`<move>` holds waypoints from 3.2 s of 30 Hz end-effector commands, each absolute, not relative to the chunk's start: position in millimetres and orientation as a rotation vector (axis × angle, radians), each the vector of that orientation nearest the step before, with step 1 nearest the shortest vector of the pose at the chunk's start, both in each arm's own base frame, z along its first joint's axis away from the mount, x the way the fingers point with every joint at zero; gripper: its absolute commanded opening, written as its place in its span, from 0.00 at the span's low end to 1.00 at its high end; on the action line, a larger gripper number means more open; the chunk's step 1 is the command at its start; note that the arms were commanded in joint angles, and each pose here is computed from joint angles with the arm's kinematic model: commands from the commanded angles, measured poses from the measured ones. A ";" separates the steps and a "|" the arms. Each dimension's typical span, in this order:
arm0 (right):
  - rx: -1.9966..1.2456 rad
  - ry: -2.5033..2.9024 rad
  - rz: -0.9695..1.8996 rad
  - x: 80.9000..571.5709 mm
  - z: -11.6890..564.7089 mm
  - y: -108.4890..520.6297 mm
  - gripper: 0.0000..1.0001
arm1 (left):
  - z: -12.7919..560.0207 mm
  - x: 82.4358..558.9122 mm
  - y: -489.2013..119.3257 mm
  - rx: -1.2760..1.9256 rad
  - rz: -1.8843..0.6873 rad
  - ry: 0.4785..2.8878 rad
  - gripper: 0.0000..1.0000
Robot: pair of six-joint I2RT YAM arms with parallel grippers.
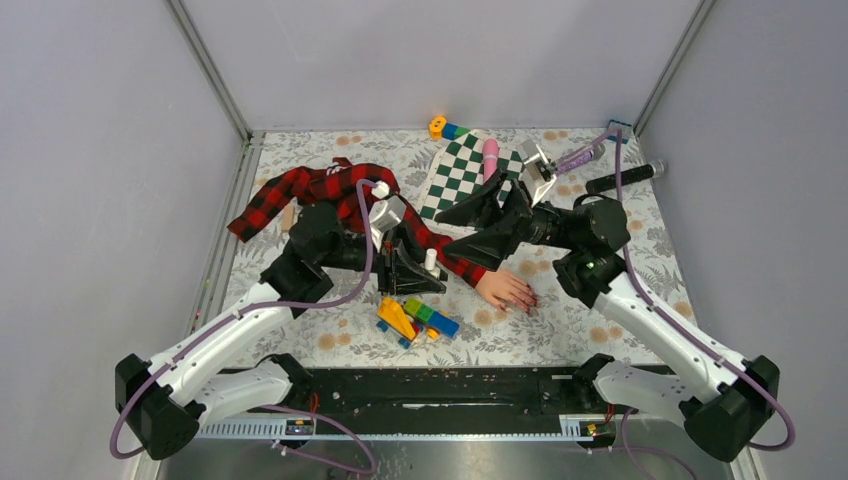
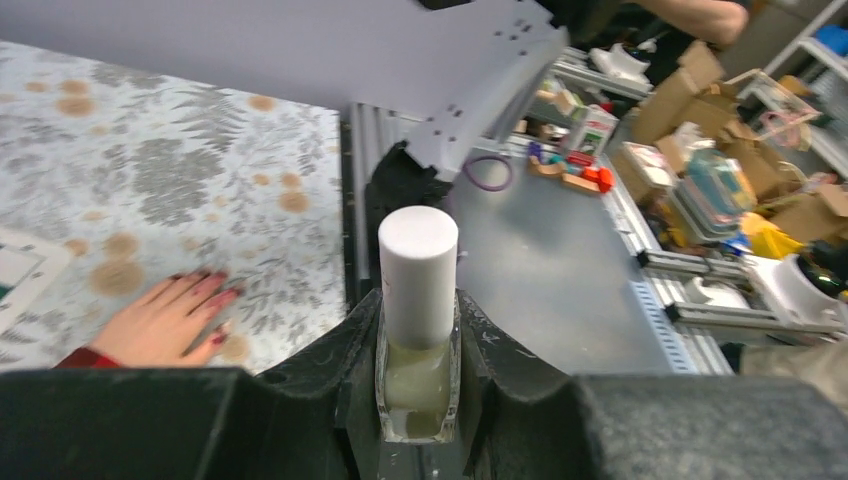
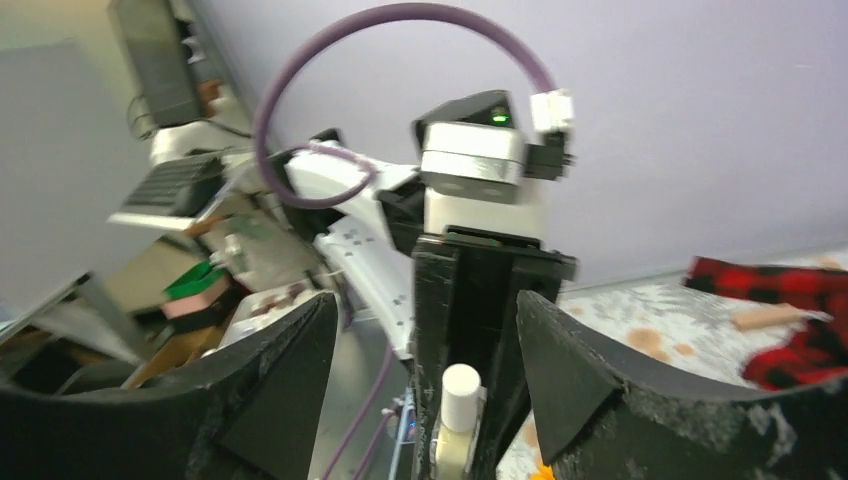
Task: Paint the nails
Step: Screw the nail polish bottle.
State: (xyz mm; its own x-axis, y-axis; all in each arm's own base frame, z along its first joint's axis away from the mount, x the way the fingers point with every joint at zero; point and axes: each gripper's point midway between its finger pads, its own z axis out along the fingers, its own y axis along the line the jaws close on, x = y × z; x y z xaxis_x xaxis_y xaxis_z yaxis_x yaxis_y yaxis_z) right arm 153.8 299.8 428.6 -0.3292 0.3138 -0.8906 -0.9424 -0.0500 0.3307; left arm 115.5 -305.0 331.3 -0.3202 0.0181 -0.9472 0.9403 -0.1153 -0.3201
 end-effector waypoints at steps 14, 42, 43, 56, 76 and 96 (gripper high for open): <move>-1.136 1.005 1.909 94.6 437.7 318.9 0.54 | 370.3 82.8 -298.5 1.270 -1.682 1.158 0.00; -1.126 1.080 1.953 104.3 420.7 334.9 0.57 | 376.0 82.9 -295.4 1.248 -1.646 1.140 0.00; -1.125 1.080 1.954 104.9 420.8 335.3 0.57 | 375.8 82.6 -295.5 1.250 -1.646 1.139 0.00; -1.147 1.114 1.972 103.6 414.0 335.5 0.34 | 378.3 97.2 -294.4 1.173 -1.590 1.162 0.00; -1.075 1.548 1.697 128.6 340.1 351.0 0.00 | 363.7 187.8 -271.0 0.768 -1.215 1.409 0.00; -0.353 2.431 1.421 183.6 226.5 421.5 0.00 | 292.3 288.3 -184.6 0.233 -0.548 1.688 0.00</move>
State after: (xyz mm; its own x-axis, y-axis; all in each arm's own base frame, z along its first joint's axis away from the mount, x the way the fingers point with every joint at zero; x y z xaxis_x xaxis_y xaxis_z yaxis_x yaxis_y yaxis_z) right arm 242.3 409.5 266.0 -0.7603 0.0538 -0.6473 -0.5708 0.4202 0.7054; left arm 226.7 -224.0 223.3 -0.4989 0.0149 -0.8665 0.6219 0.7025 -0.3460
